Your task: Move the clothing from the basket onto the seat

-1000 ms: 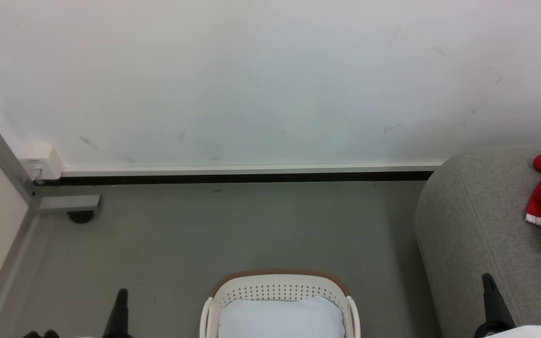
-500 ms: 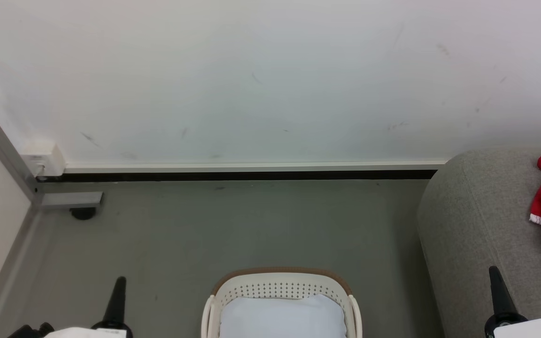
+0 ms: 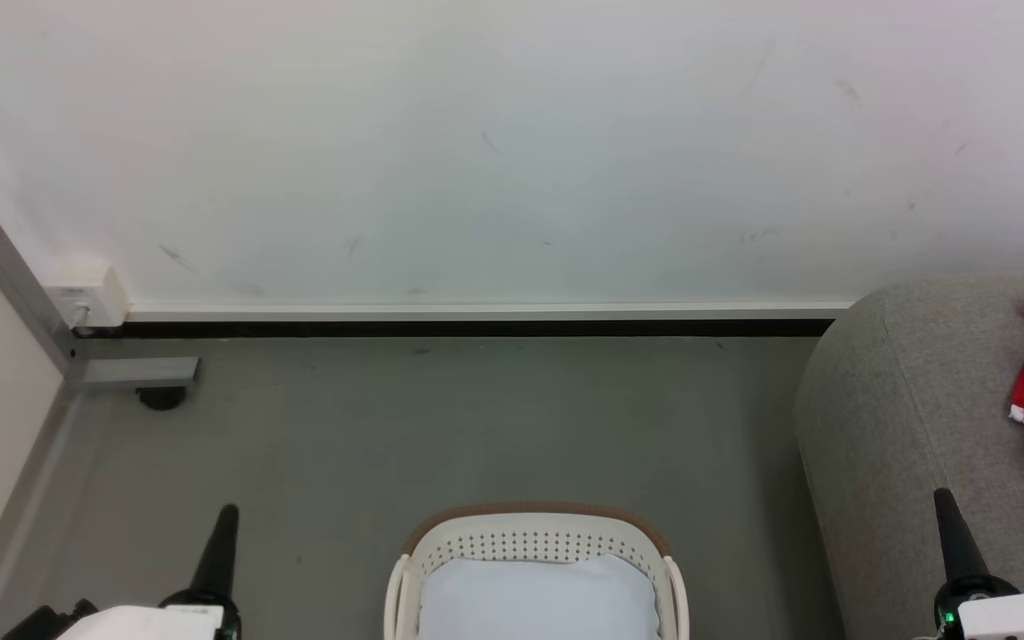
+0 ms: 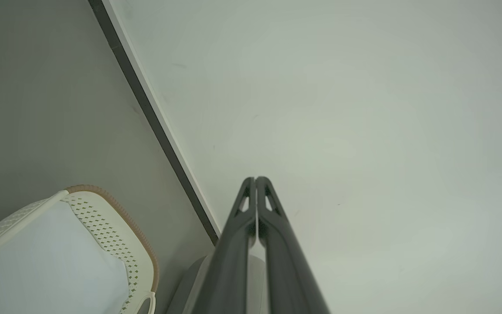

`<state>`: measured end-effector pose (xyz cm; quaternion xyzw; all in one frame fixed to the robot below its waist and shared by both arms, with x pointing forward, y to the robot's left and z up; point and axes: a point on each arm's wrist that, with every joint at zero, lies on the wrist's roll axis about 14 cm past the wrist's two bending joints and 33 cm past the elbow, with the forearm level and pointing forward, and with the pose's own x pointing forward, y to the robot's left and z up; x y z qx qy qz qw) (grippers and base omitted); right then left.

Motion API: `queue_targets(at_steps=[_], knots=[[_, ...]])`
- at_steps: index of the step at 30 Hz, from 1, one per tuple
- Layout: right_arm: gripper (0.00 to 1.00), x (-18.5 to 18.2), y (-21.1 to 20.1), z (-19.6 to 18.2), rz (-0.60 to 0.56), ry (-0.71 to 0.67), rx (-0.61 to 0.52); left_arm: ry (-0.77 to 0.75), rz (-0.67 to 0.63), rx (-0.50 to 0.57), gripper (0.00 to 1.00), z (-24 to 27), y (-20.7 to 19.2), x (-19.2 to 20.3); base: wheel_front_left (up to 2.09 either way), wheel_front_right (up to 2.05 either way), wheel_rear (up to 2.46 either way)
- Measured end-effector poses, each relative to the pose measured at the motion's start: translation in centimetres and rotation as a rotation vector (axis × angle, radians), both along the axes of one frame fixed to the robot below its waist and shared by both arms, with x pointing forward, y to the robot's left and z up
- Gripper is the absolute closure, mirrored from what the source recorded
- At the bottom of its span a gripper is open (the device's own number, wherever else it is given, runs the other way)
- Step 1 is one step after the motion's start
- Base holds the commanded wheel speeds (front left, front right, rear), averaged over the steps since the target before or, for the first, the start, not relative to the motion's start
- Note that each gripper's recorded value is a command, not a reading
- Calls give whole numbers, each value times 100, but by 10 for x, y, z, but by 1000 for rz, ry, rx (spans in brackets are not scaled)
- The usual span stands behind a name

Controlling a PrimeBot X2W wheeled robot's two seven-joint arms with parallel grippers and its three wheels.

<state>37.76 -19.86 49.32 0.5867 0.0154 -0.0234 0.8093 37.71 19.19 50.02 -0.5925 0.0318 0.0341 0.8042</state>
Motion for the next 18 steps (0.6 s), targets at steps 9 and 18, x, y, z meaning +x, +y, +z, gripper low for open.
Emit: queue_targets(at_steps=[9, 18], knots=[[100, 3, 0, 2, 1, -9, 76, -16, 2, -74, 100, 5, 2, 3, 0, 0, 0], [100, 7, 0, 8, 4, -26, 151, -33, 1, -143, 100, 10, 3, 6, 0, 0, 0]])
